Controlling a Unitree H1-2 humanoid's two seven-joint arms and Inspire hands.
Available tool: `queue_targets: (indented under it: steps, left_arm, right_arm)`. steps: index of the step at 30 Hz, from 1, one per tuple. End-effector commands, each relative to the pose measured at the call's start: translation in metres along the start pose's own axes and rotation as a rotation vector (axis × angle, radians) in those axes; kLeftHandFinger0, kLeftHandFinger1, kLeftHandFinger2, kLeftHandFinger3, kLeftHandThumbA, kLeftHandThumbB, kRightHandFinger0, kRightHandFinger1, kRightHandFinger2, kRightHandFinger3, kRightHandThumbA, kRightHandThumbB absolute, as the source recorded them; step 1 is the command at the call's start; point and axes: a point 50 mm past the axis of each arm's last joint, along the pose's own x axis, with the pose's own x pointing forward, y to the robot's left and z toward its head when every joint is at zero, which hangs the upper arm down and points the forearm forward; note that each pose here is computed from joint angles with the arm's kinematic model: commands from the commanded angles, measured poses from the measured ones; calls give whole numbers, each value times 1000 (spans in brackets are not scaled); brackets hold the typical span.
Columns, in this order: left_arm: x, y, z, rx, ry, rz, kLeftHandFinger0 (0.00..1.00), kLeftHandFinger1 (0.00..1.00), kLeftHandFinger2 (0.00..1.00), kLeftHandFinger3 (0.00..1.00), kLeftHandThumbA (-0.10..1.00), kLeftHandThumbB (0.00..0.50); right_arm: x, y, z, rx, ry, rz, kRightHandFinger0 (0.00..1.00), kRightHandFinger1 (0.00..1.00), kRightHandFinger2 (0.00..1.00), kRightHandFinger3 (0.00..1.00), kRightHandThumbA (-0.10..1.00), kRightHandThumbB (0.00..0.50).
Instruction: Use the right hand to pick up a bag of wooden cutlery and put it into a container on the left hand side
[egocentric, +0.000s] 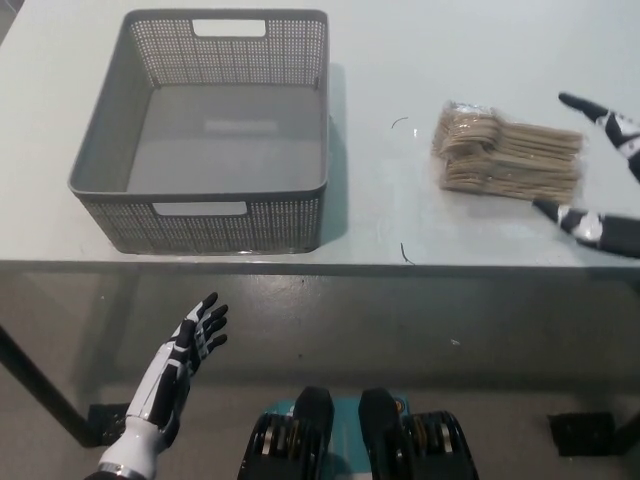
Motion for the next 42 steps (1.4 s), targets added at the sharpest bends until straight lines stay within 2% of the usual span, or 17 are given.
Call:
queue_targets:
  steps: [1, 17, 19, 20, 21, 22, 23, 24, 25, 30, 31, 33, 34, 35, 36, 37, 42]
  left_arm:
    - [3, 6, 7, 13, -59, -19, 1000, 1000, 1000, 1000, 1000, 0]
    - [-3, 6, 1, 23, -40, -14, 1000, 1000, 1000, 1000, 1000, 0]
    - [-3, 6, 1, 21, -40, -16, 1000, 1000, 1000, 1000, 1000, 0]
    - [-3, 6, 1, 25, -38, -16, 1000, 1000, 1000, 1000, 1000, 0]
    - [-3, 6, 1, 26, -38, -16, 1000, 1000, 1000, 1000, 1000, 0]
    - [-3, 6, 1, 27, -40, -17, 1000, 1000, 1000, 1000, 1000, 0]
    - [-3, 7, 1, 29, -38, -16, 1000, 1000, 1000, 1000, 1000, 5]
    - [-3, 7, 1, 28, -37, -16, 1000, 1000, 1000, 1000, 1000, 7]
    - [-3, 7, 1, 28, -36, -15, 1000, 1000, 1000, 1000, 1000, 9]
    - [-9, 7, -2, 11, -29, -12, 1000, 1000, 1000, 1000, 1000, 3]
    - [-9, 8, -2, 14, -32, -13, 1000, 1000, 1000, 1000, 1000, 0]
    - [-9, 8, -3, 18, -31, -17, 1000, 1000, 1000, 1000, 1000, 0]
    - [-8, 8, -3, 28, -32, -16, 1000, 1000, 1000, 1000, 1000, 0]
    - [-8, 8, -3, 30, -32, -16, 1000, 1000, 1000, 1000, 1000, 0]
    - [-8, 8, -3, 28, -31, -15, 1000, 1000, 1000, 1000, 1000, 0]
    - [-8, 8, -3, 29, -30, -13, 1000, 1000, 1000, 1000, 1000, 0]
    - [-12, 7, -6, 14, -19, -9, 1000, 1000, 1000, 1000, 1000, 1]
  right_arm:
    - [31, -41, 7, -192, 101, 12, 1000, 1000, 1000, 1000, 625, 500]
    - [141, -77, -12, -313, 282, 190, 1000, 1000, 1000, 1000, 666, 500]
    - [151, -78, -17, -273, 276, 218, 1000, 1000, 1000, 1000, 714, 500]
    - [154, -78, -18, -244, 253, 240, 1000, 1000, 1000, 1000, 830, 500]
    - [155, -79, -19, -225, 242, 243, 1000, 1000, 1000, 1000, 956, 439]
    - [155, -79, -20, -203, 228, 243, 1000, 1000, 1000, 1000, 1000, 441]
    - [155, -79, -22, -141, 200, 218, 1000, 1000, 1000, 1000, 1000, 311]
    - [155, -79, -23, -95, 164, 194, 1000, 1000, 1000, 1000, 949, 174]
    - [155, -78, -23, -58, 134, 169, 1000, 1000, 1000, 1000, 691, 103]
    - [149, -68, -20, 25, 26, 51, 1000, 1000, 1000, 1000, 261, 64]
    - [149, -68, -19, 29, 20, 44, 1000, 1000, 1000, 1000, 218, 74]
    - [145, -77, -12, -1, 16, 35, 1000, 1000, 1000, 1000, 264, 123]
    - [144, -82, -9, -28, 32, 52, 1000, 1000, 1000, 1000, 372, 205]
    - [145, -87, -6, -83, 47, 89, 1000, 1000, 1000, 1000, 579, 329]
    - [145, -89, -5, -103, 51, 102, 1000, 1000, 1000, 1000, 659, 369]
    - [147, -93, -1, -145, 67, 144, 1000, 1000, 1000, 1000, 786, 492]
    - [155, -94, 5, -224, 92, 219, 1000, 1000, 1000, 1000, 800, 500]
